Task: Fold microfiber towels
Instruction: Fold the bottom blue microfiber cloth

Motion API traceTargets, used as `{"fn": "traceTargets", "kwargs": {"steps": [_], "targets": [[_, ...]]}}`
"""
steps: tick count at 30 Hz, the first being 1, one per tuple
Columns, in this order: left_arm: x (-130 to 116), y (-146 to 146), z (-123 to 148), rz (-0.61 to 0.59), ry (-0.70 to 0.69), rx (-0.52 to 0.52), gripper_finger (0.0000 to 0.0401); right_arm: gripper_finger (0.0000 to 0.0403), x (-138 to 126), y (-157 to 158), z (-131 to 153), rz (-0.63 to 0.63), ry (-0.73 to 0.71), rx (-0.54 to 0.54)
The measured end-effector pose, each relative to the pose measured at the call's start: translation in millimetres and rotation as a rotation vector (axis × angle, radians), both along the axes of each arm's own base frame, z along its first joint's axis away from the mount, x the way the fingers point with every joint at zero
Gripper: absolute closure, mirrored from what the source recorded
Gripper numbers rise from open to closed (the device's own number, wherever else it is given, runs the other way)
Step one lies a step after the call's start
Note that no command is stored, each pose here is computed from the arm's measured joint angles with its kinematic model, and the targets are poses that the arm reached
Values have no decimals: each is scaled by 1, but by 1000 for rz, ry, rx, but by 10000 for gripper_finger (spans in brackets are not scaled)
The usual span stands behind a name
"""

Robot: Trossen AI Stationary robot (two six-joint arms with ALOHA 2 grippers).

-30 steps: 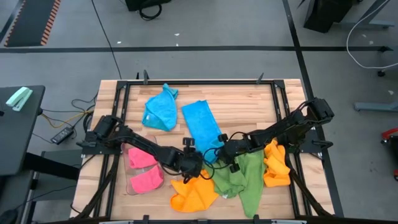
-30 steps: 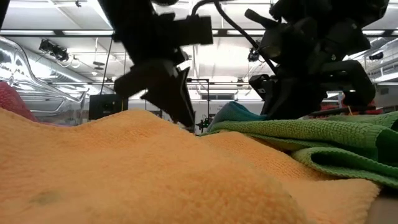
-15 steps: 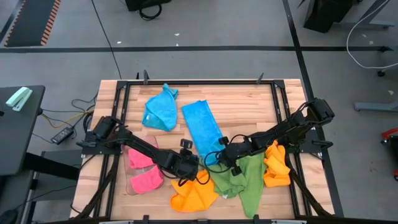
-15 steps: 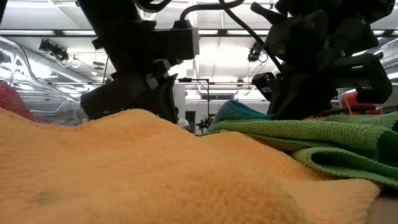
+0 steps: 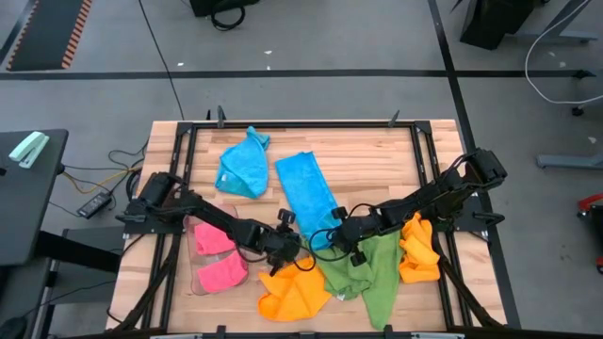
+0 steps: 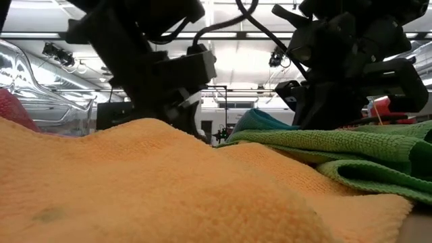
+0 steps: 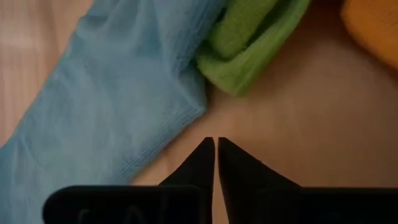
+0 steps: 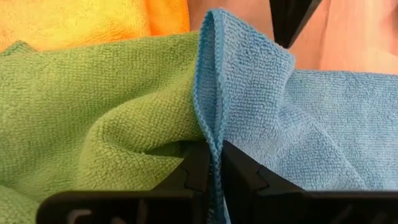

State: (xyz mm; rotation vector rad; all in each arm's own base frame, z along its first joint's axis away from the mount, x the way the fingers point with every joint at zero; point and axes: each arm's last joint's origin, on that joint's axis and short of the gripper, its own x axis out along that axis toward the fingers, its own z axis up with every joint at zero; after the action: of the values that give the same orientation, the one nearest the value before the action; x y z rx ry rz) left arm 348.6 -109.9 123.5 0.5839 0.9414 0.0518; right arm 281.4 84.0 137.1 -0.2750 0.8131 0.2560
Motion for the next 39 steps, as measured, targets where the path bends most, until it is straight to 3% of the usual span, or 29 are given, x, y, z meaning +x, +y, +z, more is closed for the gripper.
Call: {"fn": "traceTargets", "kwargs": {"steps": [8,11,17,26,39], "targets": [[-9,30,19,-69,-135,-114,377,361,-1,0,-1,-15,14,9],[-12,48,23,-84,-239,-217,378,361,-1,0,-1,-15,14,10],[-8,81,11,49,-319,-352,363,361,0,0,0,-11,5,10],[-7,89,-9,92,-249,-365,327,361,7,2,8,29,-19,-18],[-8,88,-10,93,-244,-365,344,361,19,-23,16,56,-58,-119]]}}
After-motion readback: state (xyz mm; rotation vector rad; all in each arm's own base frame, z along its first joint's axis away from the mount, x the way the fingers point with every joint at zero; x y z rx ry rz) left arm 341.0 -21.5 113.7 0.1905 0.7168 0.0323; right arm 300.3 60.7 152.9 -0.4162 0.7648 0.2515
